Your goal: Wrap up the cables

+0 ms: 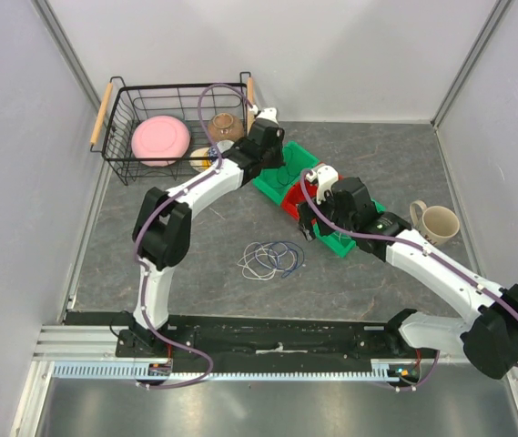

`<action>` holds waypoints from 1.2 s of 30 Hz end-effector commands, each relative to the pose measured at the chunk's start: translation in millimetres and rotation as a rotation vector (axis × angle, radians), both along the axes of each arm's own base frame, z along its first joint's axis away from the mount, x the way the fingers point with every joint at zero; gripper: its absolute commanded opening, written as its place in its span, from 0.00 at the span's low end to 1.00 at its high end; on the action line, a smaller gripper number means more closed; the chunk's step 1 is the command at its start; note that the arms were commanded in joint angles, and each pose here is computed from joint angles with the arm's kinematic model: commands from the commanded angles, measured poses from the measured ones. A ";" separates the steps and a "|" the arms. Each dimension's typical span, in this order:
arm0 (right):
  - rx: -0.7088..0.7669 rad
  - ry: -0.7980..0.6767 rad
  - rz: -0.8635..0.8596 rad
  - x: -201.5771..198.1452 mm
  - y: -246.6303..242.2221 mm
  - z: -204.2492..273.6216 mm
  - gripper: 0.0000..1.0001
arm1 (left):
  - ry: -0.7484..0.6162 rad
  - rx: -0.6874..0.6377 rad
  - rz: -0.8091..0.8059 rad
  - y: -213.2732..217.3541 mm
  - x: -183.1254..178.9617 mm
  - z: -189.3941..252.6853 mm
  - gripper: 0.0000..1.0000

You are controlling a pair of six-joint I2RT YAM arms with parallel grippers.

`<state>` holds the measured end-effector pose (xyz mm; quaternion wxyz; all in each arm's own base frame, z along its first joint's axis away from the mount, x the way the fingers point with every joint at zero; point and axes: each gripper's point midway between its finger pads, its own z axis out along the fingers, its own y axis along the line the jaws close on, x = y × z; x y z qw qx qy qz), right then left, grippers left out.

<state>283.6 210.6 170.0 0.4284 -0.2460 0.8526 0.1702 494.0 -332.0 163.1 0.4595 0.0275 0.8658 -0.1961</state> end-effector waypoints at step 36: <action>-0.074 0.307 0.073 -32.0 50.8 -100.3 0.79 | 0.142 -0.128 0.056 119.1 -212.2 8.6 1.00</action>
